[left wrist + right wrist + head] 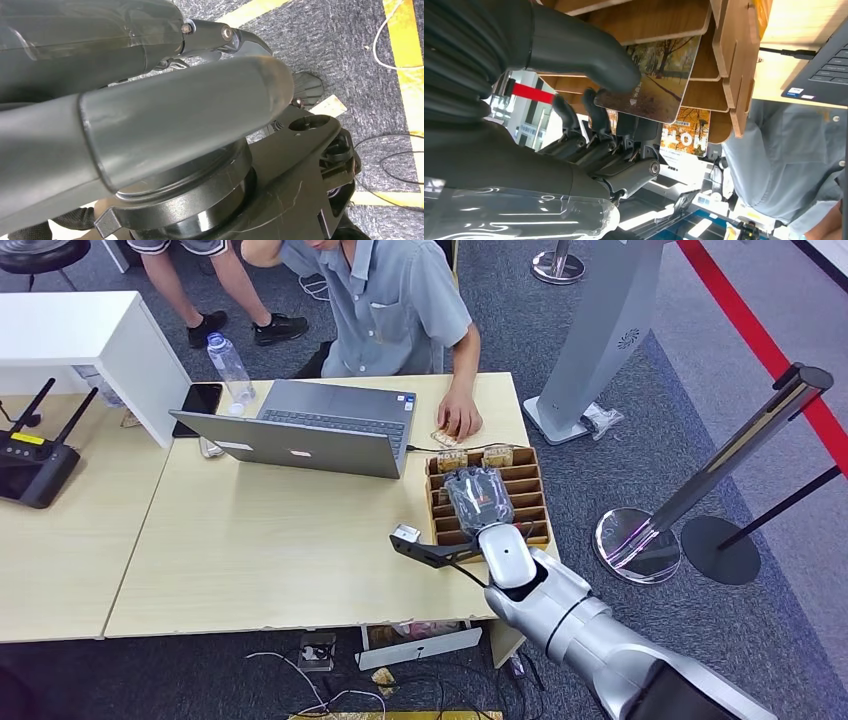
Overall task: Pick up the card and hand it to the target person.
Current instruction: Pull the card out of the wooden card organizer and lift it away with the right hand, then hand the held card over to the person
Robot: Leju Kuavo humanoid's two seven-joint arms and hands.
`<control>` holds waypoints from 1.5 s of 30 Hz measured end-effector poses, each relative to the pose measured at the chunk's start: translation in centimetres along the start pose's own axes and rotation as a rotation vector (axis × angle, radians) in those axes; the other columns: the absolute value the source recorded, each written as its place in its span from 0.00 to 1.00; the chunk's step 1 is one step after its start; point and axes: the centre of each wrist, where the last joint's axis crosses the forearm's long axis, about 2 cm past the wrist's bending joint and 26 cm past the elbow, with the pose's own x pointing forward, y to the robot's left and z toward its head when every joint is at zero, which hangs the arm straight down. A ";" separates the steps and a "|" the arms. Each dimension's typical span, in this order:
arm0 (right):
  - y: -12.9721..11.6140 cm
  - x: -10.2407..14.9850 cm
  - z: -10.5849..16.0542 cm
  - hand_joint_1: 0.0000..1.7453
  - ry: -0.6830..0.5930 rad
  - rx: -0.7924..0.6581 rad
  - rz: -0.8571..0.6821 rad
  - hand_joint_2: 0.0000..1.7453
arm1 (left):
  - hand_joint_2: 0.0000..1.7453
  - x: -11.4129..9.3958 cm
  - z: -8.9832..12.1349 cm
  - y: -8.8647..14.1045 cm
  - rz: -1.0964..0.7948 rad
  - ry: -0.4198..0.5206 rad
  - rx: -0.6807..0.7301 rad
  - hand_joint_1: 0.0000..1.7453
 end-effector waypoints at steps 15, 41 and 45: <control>-0.8 -0.2 0.0 1.00 -0.006 -0.040 0.059 1.00 | 0.00 0.0 0.0 0.0 -0.001 0.000 0.000 0.00; -11.2 -4.7 2.9 1.00 0.049 -0.402 0.071 1.00 | 0.00 -0.1 0.0 0.0 0.013 -0.005 0.006 0.00; -11.1 -4.9 2.8 1.00 0.044 -0.407 0.060 1.00 | 0.00 -0.1 0.0 0.0 0.012 -0.005 0.006 0.00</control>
